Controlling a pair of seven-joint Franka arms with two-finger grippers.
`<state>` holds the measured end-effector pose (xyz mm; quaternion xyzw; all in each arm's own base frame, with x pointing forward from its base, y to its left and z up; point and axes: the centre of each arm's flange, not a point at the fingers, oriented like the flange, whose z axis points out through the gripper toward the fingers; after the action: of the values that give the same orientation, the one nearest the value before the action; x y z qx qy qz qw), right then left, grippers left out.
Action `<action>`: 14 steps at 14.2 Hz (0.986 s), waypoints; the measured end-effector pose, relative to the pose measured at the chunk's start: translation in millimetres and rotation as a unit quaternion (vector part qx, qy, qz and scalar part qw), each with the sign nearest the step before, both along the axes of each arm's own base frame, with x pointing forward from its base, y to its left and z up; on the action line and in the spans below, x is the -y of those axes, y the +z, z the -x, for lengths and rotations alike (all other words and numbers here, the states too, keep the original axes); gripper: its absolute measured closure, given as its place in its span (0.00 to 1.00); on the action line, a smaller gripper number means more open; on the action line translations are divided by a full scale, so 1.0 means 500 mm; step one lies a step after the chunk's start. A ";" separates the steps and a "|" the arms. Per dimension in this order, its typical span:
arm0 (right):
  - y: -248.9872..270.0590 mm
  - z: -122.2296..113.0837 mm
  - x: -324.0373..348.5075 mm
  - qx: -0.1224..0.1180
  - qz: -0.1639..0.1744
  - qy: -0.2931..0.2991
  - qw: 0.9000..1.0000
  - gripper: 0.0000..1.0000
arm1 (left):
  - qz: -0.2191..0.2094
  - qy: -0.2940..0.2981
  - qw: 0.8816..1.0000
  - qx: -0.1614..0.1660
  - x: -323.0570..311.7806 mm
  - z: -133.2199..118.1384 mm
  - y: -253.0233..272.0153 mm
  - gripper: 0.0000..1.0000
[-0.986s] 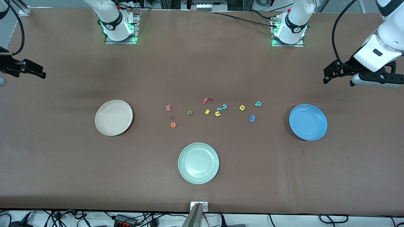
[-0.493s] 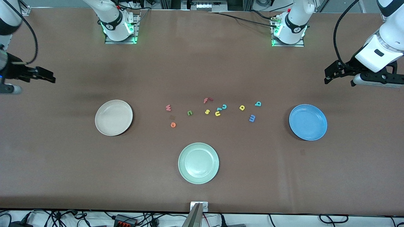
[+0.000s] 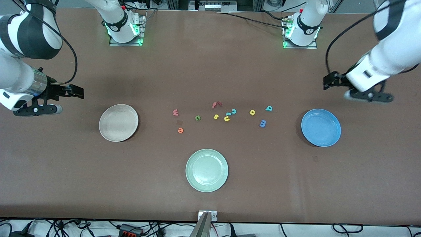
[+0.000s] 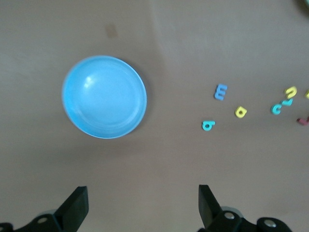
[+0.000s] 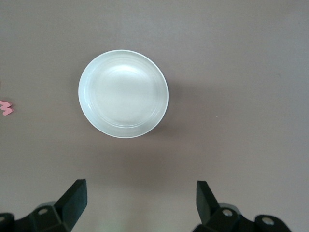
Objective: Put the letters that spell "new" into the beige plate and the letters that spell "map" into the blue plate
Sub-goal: 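Move both grippers out from rest toward the scattered letters, then grasp the pink letter and blue letter with the right and left grippers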
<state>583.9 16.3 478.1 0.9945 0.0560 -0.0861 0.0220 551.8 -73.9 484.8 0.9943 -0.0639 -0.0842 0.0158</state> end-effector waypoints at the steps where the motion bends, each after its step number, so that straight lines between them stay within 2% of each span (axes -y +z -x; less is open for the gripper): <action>1: 0.002 0.000 0.002 0.001 0.000 -0.001 1.000 0.00 | -0.001 -0.013 1.000 -0.020 0.030 -0.011 -0.049 0.00; 3: 0.006 0.000 0.013 0.003 0.000 -0.006 1.000 0.00 | -0.004 -0.041 0.998 -0.049 0.099 -0.030 -0.132 0.00; 4: 0.004 0.000 0.014 0.002 0.000 -0.007 1.000 0.00 | -0.004 -0.054 0.997 -0.054 0.133 -0.040 -0.164 0.00; 8: -0.090 -0.022 -0.090 -0.019 -0.029 0.018 0.999 0.00 | 0.001 -0.098 0.995 -0.038 0.253 -0.059 -0.267 0.00; 12: -0.235 -0.030 -0.263 -0.038 -0.016 0.055 0.998 0.00 | 0.008 -0.131 0.991 -0.003 0.348 -0.057 -0.384 0.00; 14: -0.295 -0.023 -0.341 -0.037 -0.009 0.071 0.997 0.00 | 0.005 -0.152 0.988 0.019 0.378 -0.041 -0.450 0.00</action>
<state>595.4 186.6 330.7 0.9842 0.1285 -0.1202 0.0175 572.3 -263.1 259.9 0.9744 -0.2146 -0.0662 0.0067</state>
